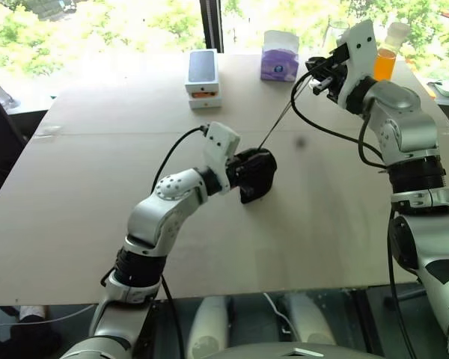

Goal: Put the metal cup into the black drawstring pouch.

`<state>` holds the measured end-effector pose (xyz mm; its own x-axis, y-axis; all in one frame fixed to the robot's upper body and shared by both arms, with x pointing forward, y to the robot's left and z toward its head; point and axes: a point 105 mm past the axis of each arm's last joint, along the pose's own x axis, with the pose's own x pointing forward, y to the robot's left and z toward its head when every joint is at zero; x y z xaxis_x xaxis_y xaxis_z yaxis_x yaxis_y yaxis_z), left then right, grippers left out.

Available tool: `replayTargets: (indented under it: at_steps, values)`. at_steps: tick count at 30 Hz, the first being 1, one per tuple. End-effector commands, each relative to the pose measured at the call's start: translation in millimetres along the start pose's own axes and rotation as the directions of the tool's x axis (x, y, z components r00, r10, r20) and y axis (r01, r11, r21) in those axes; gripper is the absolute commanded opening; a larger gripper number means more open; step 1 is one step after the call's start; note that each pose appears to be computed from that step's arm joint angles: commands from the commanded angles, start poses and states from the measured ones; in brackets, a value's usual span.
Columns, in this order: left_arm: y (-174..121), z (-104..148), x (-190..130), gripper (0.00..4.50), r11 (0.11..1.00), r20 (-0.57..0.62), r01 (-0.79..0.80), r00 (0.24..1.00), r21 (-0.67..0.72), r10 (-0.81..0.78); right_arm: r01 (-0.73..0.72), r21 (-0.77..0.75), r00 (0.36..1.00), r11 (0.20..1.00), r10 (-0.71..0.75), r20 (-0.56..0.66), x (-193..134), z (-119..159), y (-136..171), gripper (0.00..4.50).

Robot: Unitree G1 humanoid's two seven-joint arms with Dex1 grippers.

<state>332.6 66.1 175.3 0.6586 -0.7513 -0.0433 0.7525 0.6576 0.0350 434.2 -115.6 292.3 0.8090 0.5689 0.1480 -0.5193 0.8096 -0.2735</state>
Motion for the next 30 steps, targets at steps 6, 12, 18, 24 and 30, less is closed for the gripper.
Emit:
replayTargets:
  at_steps: [6, 12, 18, 24, 30]
  values:
    - [45, 19, -59, 0.21, 0.972, -0.113, -0.161, 0.977, 0.173, 0.182, 0.153, -0.027, 0.957, 0.988, -0.141, 0.254, -32, 80, -35, 0.00]
    - [51, 41, -77, 0.21, 0.912, -0.231, -0.076, 0.956, 0.402, 0.182, 0.050, 0.013, 0.974, 0.999, -0.051, 0.219, -31, 59, 0, 0.00]
    - [38, -25, -59, 0.21, 0.890, -0.431, 0.062, 0.888, 0.453, 0.157, 0.033, 0.033, 0.999, 0.999, -0.032, -0.028, -38, -44, 30, 0.00]
    - [36, -65, -28, 0.21, 0.881, -0.460, 0.069, 0.870, 0.468, 0.177, 0.065, -0.016, 0.982, 0.998, -0.067, -0.176, -66, -101, 34, 0.00]
    - [25, -30, 1, 2.01, 0.951, -0.261, 0.000, 0.962, 0.310, 0.085, 0.127, -0.047, 0.956, 0.991, -0.135, -0.260, -91, -129, 17, 0.00]
